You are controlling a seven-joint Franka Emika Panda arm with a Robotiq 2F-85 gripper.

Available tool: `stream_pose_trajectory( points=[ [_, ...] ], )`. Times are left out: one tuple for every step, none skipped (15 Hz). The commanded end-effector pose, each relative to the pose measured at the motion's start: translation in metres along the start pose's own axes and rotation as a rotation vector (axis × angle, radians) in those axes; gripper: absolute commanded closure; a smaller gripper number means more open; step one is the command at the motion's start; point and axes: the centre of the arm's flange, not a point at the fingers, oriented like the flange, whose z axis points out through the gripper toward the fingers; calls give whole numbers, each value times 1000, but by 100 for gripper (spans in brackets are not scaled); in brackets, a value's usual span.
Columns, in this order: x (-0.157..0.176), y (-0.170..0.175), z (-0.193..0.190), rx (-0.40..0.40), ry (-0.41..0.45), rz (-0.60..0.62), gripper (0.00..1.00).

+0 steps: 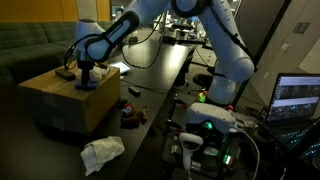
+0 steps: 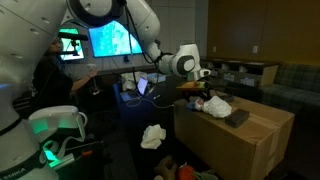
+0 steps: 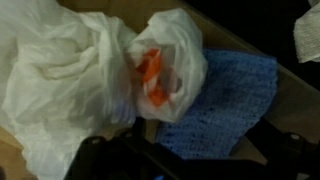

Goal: Swap the things on the table with the things on the box

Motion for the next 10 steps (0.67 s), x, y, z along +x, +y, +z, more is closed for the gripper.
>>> stream_pose_trajectory(
  points=[
    [9, 10, 9, 5, -15, -23, 0],
    [8, 10, 11, 8, -22, -26, 0],
    [7, 11, 12, 8, -29, -31, 0],
    [7, 11, 12, 12, -34, -33, 0],
    [6, 11, 12, 13, -38, -36, 5],
    [6, 12, 13, 14, -42, -42, 26],
    [6, 12, 12, 15, -42, -45, 29],
    [6, 13, 10, 14, -40, -47, 30],
    [5, 13, 8, 17, -43, -54, 38],
    [5, 15, 6, 16, -43, -59, 45]
  ],
)
